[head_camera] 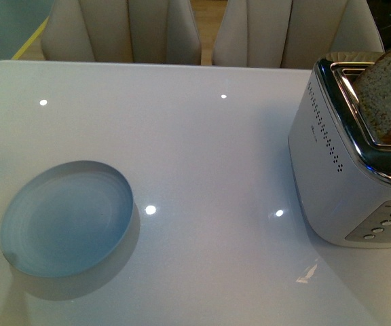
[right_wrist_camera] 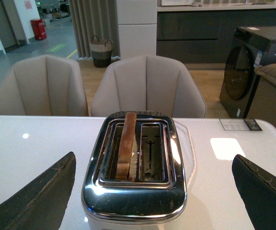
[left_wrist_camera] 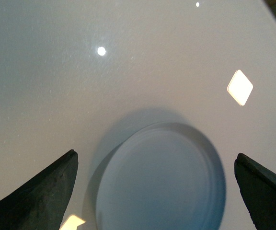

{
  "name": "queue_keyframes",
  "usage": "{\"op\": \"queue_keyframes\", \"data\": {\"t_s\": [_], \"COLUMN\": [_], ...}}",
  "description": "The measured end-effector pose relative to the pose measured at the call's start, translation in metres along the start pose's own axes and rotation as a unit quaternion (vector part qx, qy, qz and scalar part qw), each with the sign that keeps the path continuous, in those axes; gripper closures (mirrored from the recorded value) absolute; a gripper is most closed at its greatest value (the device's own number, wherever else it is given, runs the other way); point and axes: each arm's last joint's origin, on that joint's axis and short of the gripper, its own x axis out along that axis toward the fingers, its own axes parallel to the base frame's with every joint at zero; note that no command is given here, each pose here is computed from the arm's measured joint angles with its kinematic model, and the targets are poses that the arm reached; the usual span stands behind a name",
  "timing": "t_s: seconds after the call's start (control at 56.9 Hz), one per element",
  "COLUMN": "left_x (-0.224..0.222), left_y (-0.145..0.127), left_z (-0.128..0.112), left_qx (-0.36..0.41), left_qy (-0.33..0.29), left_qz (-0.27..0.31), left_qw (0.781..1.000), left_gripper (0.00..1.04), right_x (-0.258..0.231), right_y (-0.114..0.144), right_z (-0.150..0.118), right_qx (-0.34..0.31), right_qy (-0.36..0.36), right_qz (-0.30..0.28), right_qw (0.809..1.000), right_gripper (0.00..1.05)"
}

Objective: Left arm holds plate, right arm toasts bread

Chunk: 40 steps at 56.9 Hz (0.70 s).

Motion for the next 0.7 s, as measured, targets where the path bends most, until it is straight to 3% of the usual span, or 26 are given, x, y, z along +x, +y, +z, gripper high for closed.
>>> {"op": "queue_keyframes", "data": {"t_s": [0.211,0.352,0.58,0.703], "left_x": [-0.045,-0.076,-0.084,-0.086], "left_y": [-0.051,-0.084,-0.093,-0.081], "left_z": [0.016,0.015,0.014,0.000], "left_qx": [0.015,0.016,0.018,0.179], "left_qy": [-0.063,-0.094,-0.107,-0.264], "left_qz": [-0.036,-0.054,-0.072,-0.133], "left_qw": [0.997,0.994,0.992,0.938], "left_gripper": [0.07,0.07,0.08,0.31], "right_x": [0.000,0.000,0.000,0.000], "right_y": [0.000,0.000,0.000,0.000], "right_z": [0.000,0.000,0.000,0.000], "right_qx": [0.000,0.000,0.000,0.000], "right_qy": [0.000,0.000,0.000,0.000], "right_qz": [0.000,0.000,0.000,0.000], "right_qw": [1.000,1.000,1.000,1.000], "right_gripper": [0.09,0.09,0.09,0.09]}}
